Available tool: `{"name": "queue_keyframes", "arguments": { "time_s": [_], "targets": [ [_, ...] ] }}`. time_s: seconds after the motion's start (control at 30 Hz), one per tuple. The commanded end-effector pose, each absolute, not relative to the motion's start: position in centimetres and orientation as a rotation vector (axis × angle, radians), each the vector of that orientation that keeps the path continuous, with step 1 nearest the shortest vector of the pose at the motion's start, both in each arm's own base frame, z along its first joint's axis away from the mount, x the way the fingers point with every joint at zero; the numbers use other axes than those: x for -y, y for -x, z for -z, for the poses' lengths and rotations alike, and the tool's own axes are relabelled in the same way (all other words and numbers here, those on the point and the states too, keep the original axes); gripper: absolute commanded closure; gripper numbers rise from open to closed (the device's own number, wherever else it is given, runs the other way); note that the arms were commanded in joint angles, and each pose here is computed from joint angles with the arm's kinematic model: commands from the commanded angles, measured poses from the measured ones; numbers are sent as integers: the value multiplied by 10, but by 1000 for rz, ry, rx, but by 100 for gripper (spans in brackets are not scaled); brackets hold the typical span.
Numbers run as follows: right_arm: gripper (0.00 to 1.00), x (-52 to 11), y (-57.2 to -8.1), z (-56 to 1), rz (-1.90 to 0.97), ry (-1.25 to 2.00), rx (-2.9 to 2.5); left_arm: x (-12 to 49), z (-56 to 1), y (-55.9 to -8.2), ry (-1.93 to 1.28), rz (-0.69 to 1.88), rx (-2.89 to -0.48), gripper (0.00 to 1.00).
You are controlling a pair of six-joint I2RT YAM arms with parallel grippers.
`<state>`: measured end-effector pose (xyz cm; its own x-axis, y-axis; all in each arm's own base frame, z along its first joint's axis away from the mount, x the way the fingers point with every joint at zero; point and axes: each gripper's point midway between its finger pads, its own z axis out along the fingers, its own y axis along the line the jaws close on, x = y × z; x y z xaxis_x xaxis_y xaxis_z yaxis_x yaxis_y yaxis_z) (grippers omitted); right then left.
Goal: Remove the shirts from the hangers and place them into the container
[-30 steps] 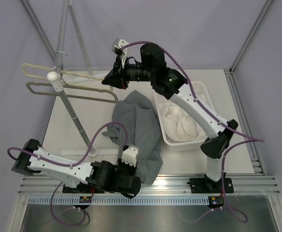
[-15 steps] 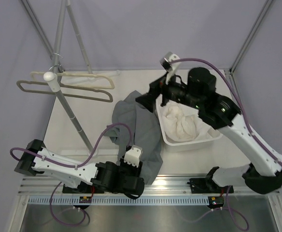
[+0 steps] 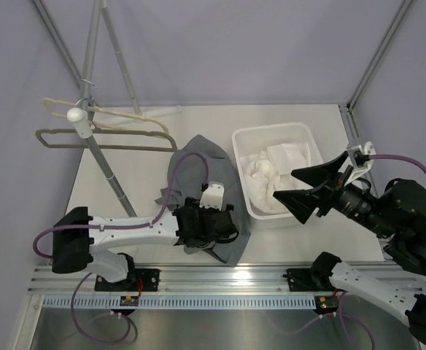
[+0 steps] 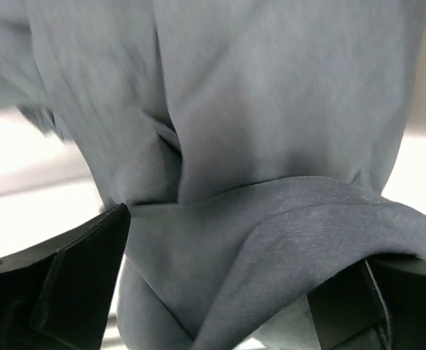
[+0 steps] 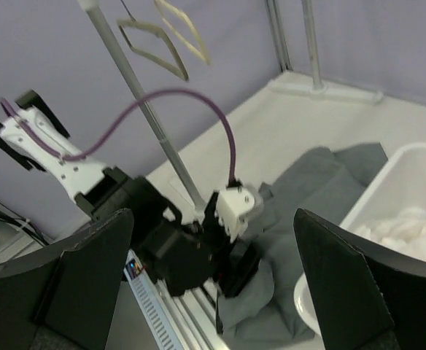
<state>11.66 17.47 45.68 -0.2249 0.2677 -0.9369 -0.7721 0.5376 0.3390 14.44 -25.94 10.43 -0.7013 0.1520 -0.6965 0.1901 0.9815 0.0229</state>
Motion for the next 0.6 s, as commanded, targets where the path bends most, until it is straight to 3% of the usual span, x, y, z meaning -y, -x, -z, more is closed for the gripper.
{"name": "queue_keyframes", "arguments": {
  "time_s": [0.0, 0.13, 0.57],
  "targets": [
    [1, -170, -122, -413, -967, 416, -1668, 281, -131, -188, -210, 103, -2279, 1],
    [1, -159, -110, -412, -979, 418, -1653, 287, -119, -227, -167, 139, -2329, 1],
    [1, -153, -99, -406, -983, 467, -1619, 284, -33, -284, -129, -71, -2470, 1]
  ]
}}
